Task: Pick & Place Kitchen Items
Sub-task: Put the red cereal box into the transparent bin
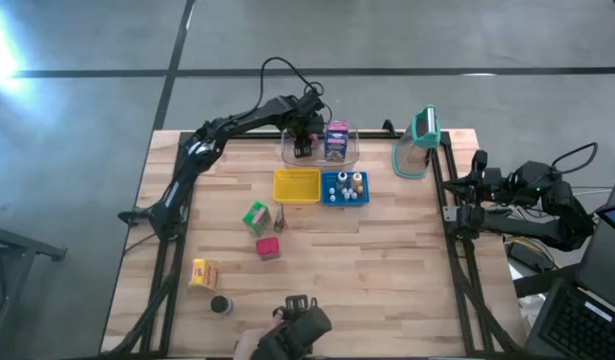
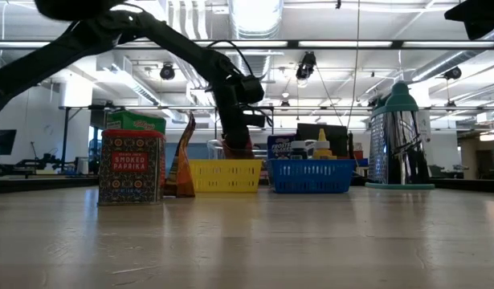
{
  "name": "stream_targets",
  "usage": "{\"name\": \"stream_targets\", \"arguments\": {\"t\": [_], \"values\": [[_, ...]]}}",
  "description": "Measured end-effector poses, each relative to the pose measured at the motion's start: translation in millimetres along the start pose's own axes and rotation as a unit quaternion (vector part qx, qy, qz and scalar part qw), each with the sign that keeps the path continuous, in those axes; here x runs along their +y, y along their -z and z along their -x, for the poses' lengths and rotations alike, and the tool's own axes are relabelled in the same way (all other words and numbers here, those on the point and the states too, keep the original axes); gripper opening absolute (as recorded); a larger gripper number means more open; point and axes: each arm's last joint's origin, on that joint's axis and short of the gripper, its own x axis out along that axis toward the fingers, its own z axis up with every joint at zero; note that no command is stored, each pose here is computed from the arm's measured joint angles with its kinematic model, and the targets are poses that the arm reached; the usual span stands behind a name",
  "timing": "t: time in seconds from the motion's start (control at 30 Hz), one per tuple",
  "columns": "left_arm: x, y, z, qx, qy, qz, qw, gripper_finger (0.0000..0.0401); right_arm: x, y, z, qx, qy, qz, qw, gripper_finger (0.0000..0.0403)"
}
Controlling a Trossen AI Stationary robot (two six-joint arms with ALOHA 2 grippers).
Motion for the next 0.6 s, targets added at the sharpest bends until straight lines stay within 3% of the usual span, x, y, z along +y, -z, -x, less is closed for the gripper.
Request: {"name": "stream_targets", "arguments": {"t": [0.47, 0.6], "values": [[-4.9, -3.0, -4.5, 0.017, -0.013, -0.006, 1.0, 0.0194, 0.0, 0.0, 0.0, 0.0, 0.0, 0.0, 1.0, 0.0008], [-4.8, -5.0, -1.8, 0.016, -0.018, -0.011, 1.0, 0.0212, 0.0, 0.0, 0.0, 0.0, 0.0, 0.0, 1.0, 0.0008]]}}
